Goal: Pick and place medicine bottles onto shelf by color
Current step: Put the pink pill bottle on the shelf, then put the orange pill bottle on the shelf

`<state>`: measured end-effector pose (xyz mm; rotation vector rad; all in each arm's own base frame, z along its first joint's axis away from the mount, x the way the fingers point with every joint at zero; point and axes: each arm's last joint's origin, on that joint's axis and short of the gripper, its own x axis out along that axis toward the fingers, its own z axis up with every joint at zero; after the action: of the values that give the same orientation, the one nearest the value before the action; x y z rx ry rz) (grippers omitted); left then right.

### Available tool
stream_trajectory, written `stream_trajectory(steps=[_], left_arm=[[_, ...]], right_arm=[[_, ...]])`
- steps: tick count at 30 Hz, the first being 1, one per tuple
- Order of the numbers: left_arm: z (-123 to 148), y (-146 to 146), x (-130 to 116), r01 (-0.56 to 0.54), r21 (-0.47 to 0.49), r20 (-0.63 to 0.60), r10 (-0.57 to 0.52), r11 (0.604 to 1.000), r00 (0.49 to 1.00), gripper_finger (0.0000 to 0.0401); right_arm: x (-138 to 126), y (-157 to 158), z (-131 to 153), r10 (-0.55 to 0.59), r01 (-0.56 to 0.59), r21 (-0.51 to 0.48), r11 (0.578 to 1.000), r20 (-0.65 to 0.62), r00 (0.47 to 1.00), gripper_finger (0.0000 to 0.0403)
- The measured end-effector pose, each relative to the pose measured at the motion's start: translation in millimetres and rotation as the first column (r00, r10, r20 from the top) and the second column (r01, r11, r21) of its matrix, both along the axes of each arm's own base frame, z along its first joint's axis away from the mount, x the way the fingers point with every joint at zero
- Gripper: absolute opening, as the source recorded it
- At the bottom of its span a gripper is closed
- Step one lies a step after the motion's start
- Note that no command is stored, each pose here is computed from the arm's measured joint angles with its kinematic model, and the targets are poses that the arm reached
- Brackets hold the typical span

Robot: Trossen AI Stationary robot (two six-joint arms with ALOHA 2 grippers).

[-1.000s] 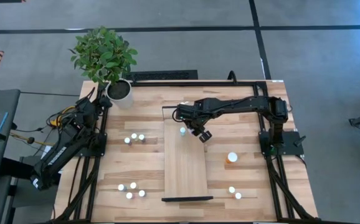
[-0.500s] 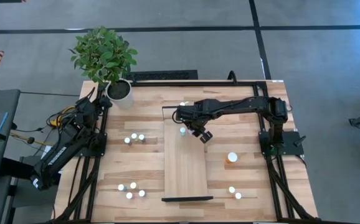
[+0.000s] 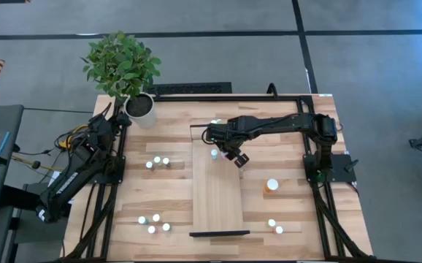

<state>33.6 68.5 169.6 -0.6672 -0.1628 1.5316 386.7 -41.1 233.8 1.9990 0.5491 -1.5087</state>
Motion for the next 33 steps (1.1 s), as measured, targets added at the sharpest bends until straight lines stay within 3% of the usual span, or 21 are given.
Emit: stream_trajectory(steps=[21, 33], left_arm=[[0, 0, 0, 0.000, 0.000, 0.000, 0.000, 1.000, 1.000, 0.0210], [0, 0, 0, 0.000, 0.000, 0.000, 0.000, 1.000, 1.000, 0.0210]], right_arm=[[5, -5, -11, 0.034, -0.034, 0.028, 0.999, -0.008, 0.999, 0.0146], [5, -4, -11, 0.091, -0.090, 0.019, 0.996, -0.023, 0.996, 0.0242]])
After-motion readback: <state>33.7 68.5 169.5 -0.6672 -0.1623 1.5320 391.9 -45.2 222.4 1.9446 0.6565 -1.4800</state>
